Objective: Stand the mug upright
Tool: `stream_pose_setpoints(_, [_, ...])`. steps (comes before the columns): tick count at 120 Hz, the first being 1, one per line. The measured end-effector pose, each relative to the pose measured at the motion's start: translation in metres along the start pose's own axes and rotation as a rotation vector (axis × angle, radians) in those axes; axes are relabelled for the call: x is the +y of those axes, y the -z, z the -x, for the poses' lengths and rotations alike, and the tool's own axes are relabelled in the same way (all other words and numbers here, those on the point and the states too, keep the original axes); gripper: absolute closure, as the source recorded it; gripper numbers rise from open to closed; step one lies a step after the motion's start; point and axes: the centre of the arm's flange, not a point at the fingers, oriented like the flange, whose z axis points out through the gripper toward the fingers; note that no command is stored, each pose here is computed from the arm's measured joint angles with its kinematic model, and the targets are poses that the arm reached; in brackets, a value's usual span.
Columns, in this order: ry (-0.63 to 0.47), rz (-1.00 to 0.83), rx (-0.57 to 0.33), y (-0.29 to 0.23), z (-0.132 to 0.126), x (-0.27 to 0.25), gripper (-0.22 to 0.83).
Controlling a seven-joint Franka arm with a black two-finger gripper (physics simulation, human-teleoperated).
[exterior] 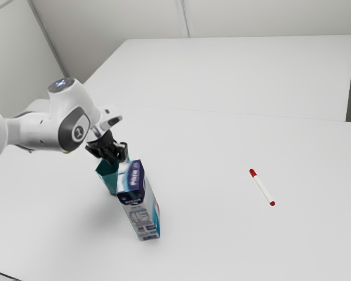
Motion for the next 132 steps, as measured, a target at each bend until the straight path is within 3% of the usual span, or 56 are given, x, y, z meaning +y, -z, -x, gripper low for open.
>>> stream_pose_setpoints(28, [-0.009,-0.010,0.068,0.044,0.001,0.008,0.39])
stream_pose_setpoints(40, [-0.017,-0.011,0.074,0.057,0.002,0.012,0.28])
stream_pose_setpoints(68, [-0.025,0.008,0.044,0.116,-0.029,0.025,0.11])
stream_pose_setpoints(109, [-0.070,0.049,-0.082,0.164,-0.066,0.054,0.04])
stream_pose_setpoints(132, [-0.086,0.050,-0.104,0.181,-0.082,0.063,0.03])
